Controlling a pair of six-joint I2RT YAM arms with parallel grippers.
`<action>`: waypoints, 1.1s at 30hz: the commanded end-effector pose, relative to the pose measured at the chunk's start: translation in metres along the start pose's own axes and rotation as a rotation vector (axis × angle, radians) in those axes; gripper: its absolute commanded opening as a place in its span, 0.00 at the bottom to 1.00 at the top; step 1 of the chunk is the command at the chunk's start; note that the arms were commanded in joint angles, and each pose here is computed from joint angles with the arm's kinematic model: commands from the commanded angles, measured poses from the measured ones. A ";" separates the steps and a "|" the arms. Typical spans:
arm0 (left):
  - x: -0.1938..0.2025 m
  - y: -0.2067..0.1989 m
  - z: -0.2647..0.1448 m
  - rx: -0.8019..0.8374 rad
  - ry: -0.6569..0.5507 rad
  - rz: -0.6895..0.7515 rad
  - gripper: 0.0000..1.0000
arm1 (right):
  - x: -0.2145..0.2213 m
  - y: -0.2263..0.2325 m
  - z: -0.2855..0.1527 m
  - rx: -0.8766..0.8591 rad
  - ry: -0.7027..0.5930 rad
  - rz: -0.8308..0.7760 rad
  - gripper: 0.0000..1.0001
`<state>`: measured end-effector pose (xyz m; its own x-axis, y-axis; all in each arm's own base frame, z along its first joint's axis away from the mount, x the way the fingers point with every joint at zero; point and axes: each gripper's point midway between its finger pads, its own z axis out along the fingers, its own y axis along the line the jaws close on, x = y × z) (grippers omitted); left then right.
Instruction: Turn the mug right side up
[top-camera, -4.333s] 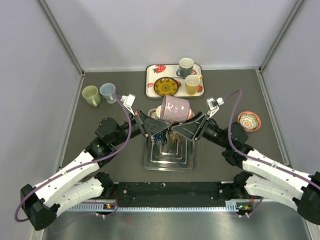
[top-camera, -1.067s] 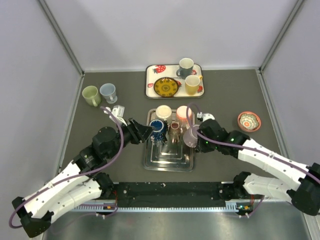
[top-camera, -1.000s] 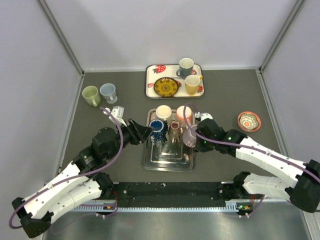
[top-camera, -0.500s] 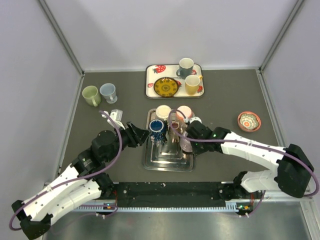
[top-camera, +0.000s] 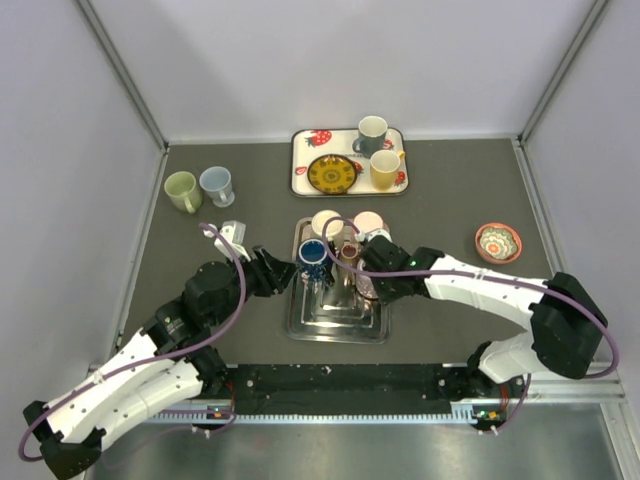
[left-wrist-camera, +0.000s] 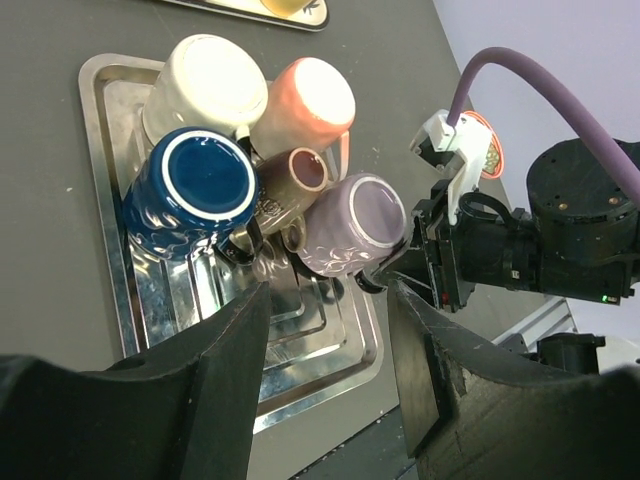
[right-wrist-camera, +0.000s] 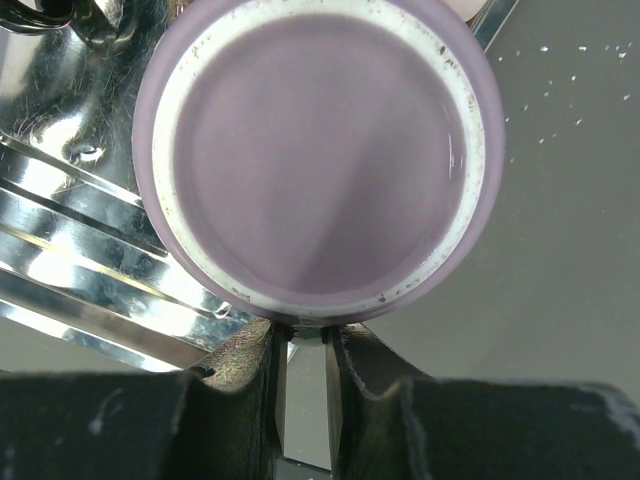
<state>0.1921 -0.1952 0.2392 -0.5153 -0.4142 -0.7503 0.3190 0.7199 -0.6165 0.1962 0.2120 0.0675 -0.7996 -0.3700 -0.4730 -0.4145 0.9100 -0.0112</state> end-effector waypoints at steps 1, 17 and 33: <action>-0.009 0.003 -0.002 -0.012 -0.040 0.019 0.55 | -0.035 0.018 -0.006 -0.046 -0.103 0.002 0.00; -0.010 0.014 0.004 -0.086 -0.037 0.061 0.56 | -0.032 0.026 -0.025 -0.085 -0.128 0.020 0.36; -0.084 0.129 0.062 -0.484 -0.063 -0.051 0.59 | -0.076 -0.001 -0.135 -0.141 -0.442 0.109 0.47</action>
<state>0.2914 -0.1136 0.2145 -0.4396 -0.4611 -0.7708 -0.0929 0.8769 -0.4716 0.1978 0.2172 0.2018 -0.6414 -0.1750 -0.7470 -0.4176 0.8964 0.1486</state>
